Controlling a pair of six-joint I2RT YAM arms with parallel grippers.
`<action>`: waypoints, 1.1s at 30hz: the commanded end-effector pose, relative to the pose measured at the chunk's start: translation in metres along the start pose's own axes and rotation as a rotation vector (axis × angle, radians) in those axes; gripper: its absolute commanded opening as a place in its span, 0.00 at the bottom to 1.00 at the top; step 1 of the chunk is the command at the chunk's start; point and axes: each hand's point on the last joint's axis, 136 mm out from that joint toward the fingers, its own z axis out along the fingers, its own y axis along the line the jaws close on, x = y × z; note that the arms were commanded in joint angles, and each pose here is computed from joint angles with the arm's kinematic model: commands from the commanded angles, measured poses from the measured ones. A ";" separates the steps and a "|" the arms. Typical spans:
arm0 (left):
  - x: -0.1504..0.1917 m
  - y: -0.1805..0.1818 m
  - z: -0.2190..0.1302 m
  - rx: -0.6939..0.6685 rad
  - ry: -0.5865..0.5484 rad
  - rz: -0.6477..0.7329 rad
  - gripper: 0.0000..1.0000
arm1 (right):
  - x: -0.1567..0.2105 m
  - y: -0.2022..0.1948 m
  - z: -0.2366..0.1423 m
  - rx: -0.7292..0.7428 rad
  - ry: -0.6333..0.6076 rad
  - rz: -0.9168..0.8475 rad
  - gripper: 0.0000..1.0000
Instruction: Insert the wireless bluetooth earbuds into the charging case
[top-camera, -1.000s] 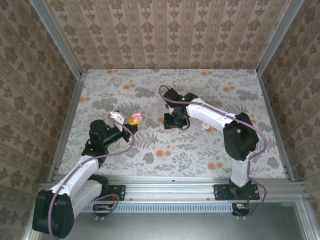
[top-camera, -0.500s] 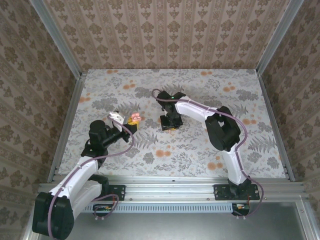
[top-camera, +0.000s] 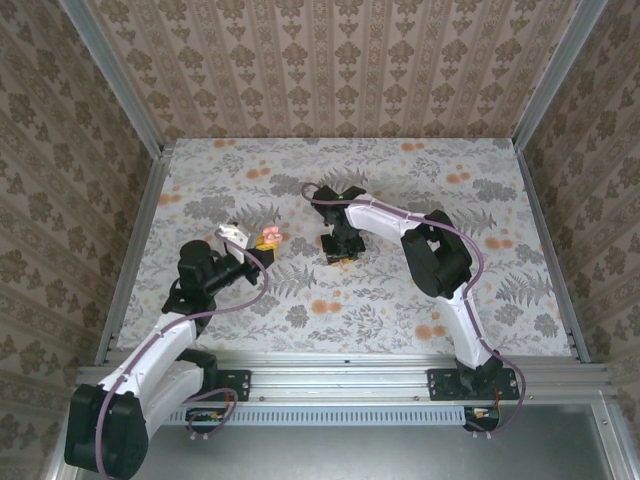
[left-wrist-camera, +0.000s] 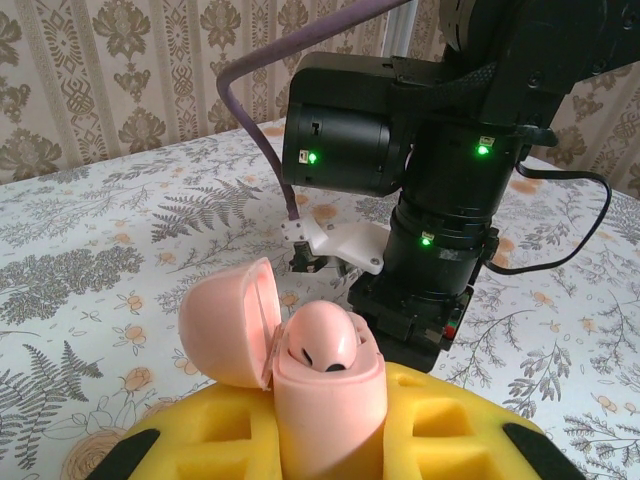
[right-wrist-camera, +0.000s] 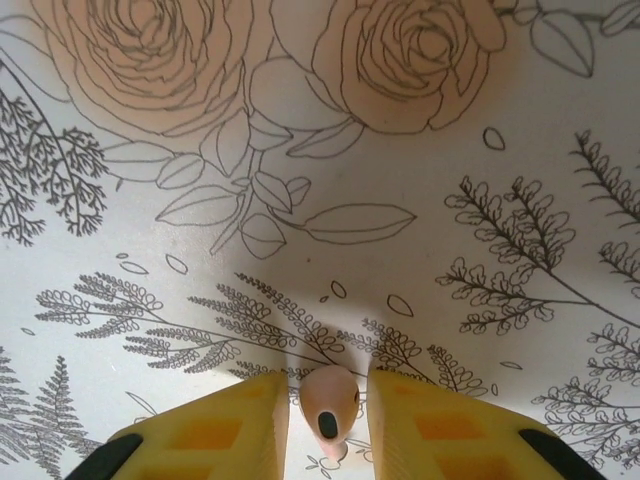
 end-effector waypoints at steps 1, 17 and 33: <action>-0.003 -0.001 0.000 0.001 -0.008 0.021 0.05 | 0.001 -0.006 0.007 0.024 0.025 -0.003 0.24; 0.006 0.000 0.003 0.007 -0.005 -0.008 0.05 | -0.015 0.001 -0.033 -0.061 -0.181 0.041 0.16; -0.006 -0.016 0.015 0.129 -0.097 -0.010 0.05 | -0.026 0.056 -0.174 -0.639 -0.738 0.063 0.16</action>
